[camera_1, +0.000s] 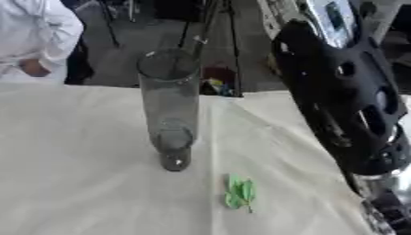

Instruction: Arrange flowers into the vase.

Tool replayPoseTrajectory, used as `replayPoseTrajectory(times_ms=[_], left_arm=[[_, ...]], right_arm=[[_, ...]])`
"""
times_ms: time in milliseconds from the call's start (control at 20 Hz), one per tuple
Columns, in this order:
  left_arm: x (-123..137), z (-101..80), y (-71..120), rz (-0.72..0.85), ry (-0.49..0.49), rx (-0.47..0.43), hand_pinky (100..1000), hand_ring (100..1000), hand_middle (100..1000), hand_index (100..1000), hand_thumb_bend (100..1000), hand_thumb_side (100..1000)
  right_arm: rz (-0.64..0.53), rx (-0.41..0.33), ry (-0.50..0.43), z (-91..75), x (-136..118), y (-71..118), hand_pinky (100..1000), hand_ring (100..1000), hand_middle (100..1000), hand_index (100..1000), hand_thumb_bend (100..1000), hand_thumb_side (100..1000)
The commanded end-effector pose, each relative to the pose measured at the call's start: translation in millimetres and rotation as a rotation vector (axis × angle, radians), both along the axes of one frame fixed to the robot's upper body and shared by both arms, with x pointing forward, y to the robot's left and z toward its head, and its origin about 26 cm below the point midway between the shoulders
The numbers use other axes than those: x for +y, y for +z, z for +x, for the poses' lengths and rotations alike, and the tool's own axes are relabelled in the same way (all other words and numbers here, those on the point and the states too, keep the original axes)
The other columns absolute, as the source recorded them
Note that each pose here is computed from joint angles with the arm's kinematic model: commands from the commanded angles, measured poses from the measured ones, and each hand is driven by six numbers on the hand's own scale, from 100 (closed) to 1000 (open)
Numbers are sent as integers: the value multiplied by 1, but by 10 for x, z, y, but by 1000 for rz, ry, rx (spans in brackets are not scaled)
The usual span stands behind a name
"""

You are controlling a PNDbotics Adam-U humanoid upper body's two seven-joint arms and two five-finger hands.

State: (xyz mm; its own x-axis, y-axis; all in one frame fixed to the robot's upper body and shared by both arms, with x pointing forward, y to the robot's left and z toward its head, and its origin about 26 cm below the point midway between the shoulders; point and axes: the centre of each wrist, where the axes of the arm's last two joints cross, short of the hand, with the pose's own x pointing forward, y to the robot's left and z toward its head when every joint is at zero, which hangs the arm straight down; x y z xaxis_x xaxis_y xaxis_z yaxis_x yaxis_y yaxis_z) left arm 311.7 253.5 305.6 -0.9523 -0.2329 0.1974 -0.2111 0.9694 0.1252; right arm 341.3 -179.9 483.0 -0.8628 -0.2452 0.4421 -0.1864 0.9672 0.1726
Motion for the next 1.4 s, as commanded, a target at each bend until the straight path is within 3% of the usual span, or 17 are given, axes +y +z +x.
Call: replayPoseTrajectory(times_ms=[50, 650, 1400], left_arm=[[10, -51, 97, 14, -3, -38, 833, 951, 897, 944, 100, 1000], [-10, -51, 118, 13, -14, -48, 834, 950, 895, 945, 100, 1000], [-18, -49, 119, 3, -18, -53, 836, 945, 893, 945, 100, 1000]], right_arm=[[1, -59, 16, -108, -50, 138, 100, 100, 100, 100, 100, 697], [-6, -92, 51, -90, -45, 147, 100, 100, 100, 100, 100, 694], [-55, -107, 31, -6, -90, 74, 100, 100, 100, 100, 100, 702]])
